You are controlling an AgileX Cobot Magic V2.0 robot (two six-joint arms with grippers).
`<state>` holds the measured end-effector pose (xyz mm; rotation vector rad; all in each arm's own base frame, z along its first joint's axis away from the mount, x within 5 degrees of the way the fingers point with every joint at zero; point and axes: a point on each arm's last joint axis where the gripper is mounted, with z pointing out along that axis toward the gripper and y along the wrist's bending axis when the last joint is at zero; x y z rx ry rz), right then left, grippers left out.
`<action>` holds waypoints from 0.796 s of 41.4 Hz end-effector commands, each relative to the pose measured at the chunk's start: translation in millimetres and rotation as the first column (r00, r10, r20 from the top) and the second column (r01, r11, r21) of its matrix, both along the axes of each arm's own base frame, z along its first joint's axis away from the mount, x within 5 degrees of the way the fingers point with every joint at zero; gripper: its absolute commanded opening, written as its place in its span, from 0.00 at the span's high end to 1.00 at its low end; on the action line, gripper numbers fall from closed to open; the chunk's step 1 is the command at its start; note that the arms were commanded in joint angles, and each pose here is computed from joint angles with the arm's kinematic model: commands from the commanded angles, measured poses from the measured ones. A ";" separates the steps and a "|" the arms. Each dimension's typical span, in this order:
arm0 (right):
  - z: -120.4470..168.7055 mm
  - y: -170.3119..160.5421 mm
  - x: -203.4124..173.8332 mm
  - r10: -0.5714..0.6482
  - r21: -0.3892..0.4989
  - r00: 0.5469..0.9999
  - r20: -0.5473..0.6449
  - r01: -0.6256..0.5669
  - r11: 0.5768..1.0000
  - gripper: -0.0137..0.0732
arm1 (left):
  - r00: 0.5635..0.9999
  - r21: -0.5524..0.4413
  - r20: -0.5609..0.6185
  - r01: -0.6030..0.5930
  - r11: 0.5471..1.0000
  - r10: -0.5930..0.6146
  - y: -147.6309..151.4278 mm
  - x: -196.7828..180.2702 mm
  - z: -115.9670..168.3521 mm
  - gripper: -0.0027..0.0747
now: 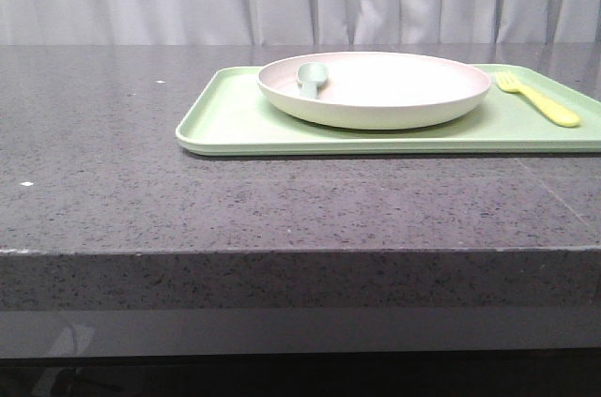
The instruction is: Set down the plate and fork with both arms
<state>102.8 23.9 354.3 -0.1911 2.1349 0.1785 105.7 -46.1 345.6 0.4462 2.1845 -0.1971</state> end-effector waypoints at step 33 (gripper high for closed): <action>10.2 -0.3 1.8 -0.001 0.000 0.997 0.071 0.001 1.000 0.94 | 0.939 -0.158 0.290 -0.142 0.977 0.184 27.8 -27.1 -28.2 0.99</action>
